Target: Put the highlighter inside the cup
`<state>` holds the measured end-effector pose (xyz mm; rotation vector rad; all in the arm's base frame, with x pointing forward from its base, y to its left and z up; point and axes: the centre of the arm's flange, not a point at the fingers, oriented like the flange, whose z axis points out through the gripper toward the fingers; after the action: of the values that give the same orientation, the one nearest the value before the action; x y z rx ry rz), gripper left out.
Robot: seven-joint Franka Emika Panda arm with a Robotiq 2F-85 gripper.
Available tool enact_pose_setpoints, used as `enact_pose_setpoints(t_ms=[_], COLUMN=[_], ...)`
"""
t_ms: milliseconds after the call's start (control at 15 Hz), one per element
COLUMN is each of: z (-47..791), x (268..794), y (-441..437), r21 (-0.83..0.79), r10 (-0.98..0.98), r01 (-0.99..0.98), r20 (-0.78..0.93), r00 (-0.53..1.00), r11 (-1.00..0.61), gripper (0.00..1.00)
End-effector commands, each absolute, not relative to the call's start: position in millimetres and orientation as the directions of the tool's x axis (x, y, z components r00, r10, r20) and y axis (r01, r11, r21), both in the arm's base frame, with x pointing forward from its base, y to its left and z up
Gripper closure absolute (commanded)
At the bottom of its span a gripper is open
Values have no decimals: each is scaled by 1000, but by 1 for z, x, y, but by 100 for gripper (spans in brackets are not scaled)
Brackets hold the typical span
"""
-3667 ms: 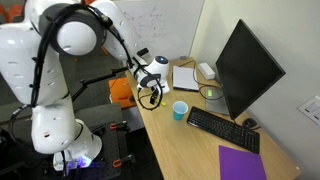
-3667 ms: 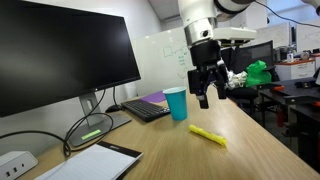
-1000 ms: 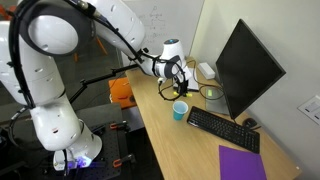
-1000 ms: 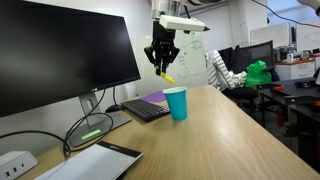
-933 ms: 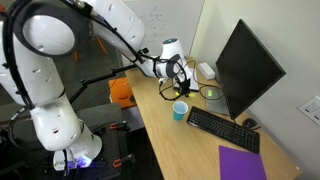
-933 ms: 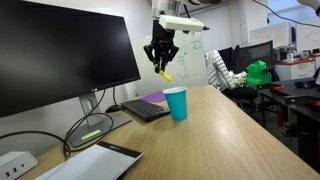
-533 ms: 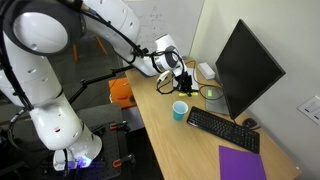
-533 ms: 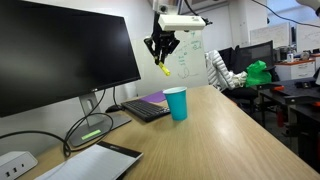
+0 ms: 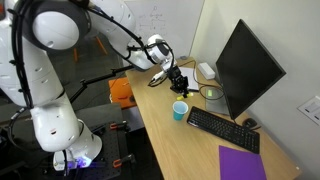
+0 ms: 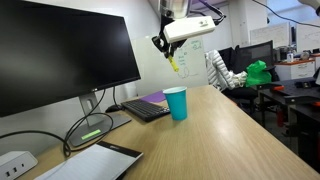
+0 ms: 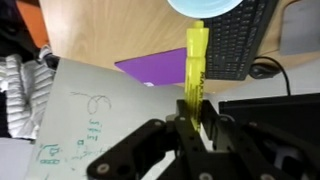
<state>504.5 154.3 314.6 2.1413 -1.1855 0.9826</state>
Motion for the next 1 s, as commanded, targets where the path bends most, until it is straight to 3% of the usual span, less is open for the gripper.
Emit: enact_pose_setpoints(t_ms=[0, 933], z=[298, 211], x=[512, 525], y=[158, 172], r21=[77, 115], r10=[-460, -394], r01=[-891, -892], r20=[834, 867], r00=[304, 305], r11=[-448, -437], gripper=[95, 93])
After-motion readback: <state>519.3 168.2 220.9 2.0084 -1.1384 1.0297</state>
